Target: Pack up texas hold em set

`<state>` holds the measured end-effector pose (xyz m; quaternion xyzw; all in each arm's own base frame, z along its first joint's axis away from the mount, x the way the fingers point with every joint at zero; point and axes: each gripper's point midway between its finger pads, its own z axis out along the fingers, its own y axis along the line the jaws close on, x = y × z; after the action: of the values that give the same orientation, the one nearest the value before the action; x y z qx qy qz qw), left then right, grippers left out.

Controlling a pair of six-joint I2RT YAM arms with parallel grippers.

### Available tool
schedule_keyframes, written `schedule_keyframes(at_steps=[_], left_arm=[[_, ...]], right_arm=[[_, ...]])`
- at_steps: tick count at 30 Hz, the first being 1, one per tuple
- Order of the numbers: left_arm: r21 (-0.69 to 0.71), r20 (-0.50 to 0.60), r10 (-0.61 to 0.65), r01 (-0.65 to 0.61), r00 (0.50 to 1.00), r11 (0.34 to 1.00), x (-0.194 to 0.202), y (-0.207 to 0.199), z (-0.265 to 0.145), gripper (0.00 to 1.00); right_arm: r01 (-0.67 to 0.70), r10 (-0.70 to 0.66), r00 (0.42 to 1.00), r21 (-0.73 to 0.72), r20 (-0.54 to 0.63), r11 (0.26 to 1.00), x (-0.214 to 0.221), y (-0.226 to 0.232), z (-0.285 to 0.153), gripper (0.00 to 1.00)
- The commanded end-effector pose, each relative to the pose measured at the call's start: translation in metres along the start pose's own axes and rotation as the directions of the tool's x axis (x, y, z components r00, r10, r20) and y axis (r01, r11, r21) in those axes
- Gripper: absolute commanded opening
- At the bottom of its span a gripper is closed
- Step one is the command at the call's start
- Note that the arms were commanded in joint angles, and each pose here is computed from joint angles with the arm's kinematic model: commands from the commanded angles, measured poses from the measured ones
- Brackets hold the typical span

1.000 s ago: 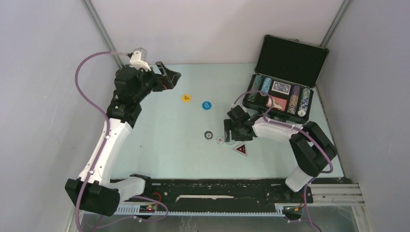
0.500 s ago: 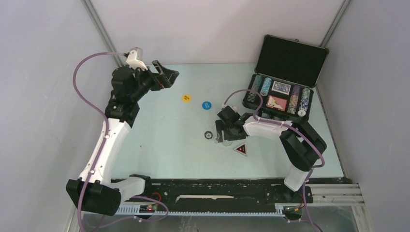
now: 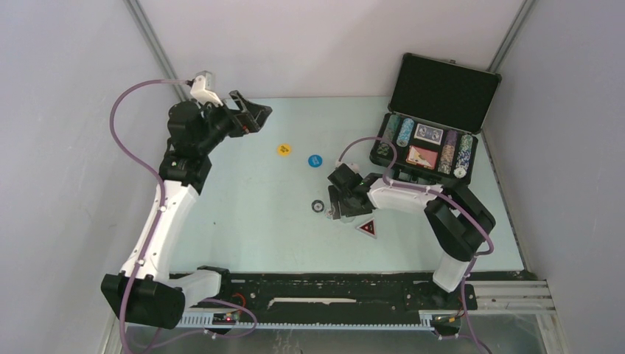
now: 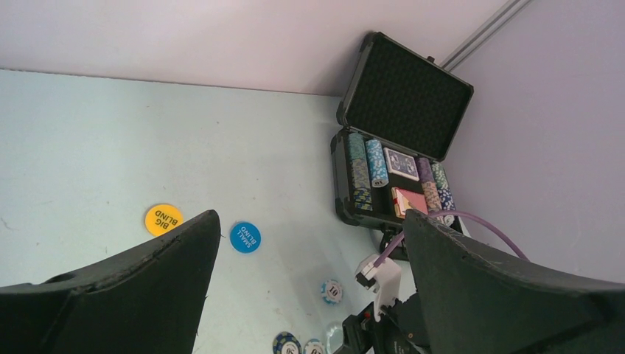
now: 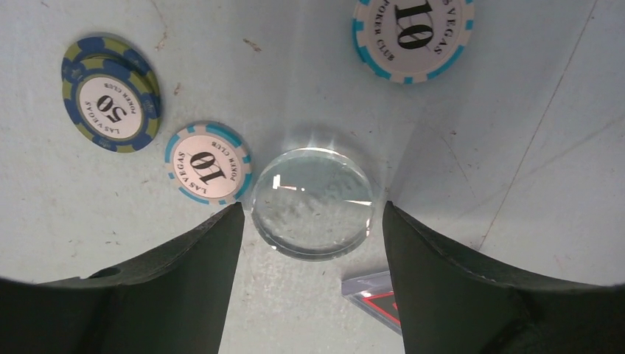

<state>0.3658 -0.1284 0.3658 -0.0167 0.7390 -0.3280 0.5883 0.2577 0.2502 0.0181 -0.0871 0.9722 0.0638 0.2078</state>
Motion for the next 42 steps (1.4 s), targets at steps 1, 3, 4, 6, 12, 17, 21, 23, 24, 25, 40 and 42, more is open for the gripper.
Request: schedule_keyframes(at_steps=[1, 3, 4, 6, 12, 17, 21, 23, 24, 25, 40, 42], left_arm=[[0.02, 0.001, -0.008, 0.008, 1.0, 1.0, 0.004, 0.001, 0.001, 1.0], [0.02, 0.0, -0.008, 0.008, 1.0, 1.0, 0.004, 0.001, 0.001, 1.0], [0.02, 0.001, -0.01, 0.01, 1.0, 1.0, 0.004, 0.002, 0.001, 1.0], [0.022, -0.002, -0.011, 0.011, 1.0, 1.0, 0.004, 0.001, 0.001, 1.0], [0.023, -0.003, -0.011, 0.011, 1.0, 1.0, 0.004, 0.001, 0.002, 1.0], [0.025, 0.002, -0.012, 0.012, 1.0, 1.0, 0.002, 0.001, 0.001, 1.0], [0.023, -0.001, -0.016, 0.016, 1.0, 1.0, 0.003, 0.003, 0.001, 1.0], [0.023, -0.002, -0.019, 0.02, 1.0, 1.0, 0.004, 0.003, 0.001, 1.0], [0.024, -0.002, -0.019, 0.019, 1.0, 1.0, 0.003, 0.003, 0.002, 1.0], [0.023, -0.001, -0.021, 0.021, 1.0, 1.0, 0.003, 0.003, 0.002, 1.0], [0.071, -0.004, -0.03, 0.03, 1.0, 0.997, 0.005, -0.011, -0.002, 1.0], [0.079, -0.004, -0.031, 0.031, 1.0, 0.996, 0.005, -0.014, -0.002, 1.0]], right_arm=[[0.031, -0.032, 0.999, 0.038, 0.023, 0.999, -0.009, 0.005, -0.003, 0.78], [0.033, -0.034, 0.999, 0.045, 0.025, 0.998, -0.009, 0.004, -0.002, 0.77], [0.033, -0.035, 0.999, 0.052, 0.028, 0.998, -0.009, 0.003, -0.002, 0.76], [0.036, -0.038, 0.999, 0.06, 0.035, 0.998, -0.011, 0.002, -0.001, 0.74], [0.043, -0.046, 0.998, 0.072, 0.042, 0.996, -0.015, 0.0, -0.001, 0.69], [0.051, -0.055, 0.997, 0.062, 0.063, 0.997, -0.021, 0.002, -0.004, 0.65], [0.051, -0.055, 0.995, 0.049, 0.078, 0.997, -0.024, 0.005, -0.008, 0.58], [0.05, -0.054, 0.995, 0.047, 0.085, 0.998, -0.026, 0.005, -0.012, 0.55], [0.049, -0.054, 0.994, 0.052, 0.093, 0.997, -0.027, 0.004, -0.015, 0.54], [0.048, -0.053, 0.993, 0.054, 0.101, 0.997, -0.029, 0.003, -0.019, 0.53], [-0.191, 0.174, 0.927, 0.018, 0.334, 0.981, -0.116, -0.089, -0.098, 0.46], [-0.265, 0.24, 0.902, 0.02, 0.359, 0.964, -0.135, -0.118, -0.104, 0.46]])
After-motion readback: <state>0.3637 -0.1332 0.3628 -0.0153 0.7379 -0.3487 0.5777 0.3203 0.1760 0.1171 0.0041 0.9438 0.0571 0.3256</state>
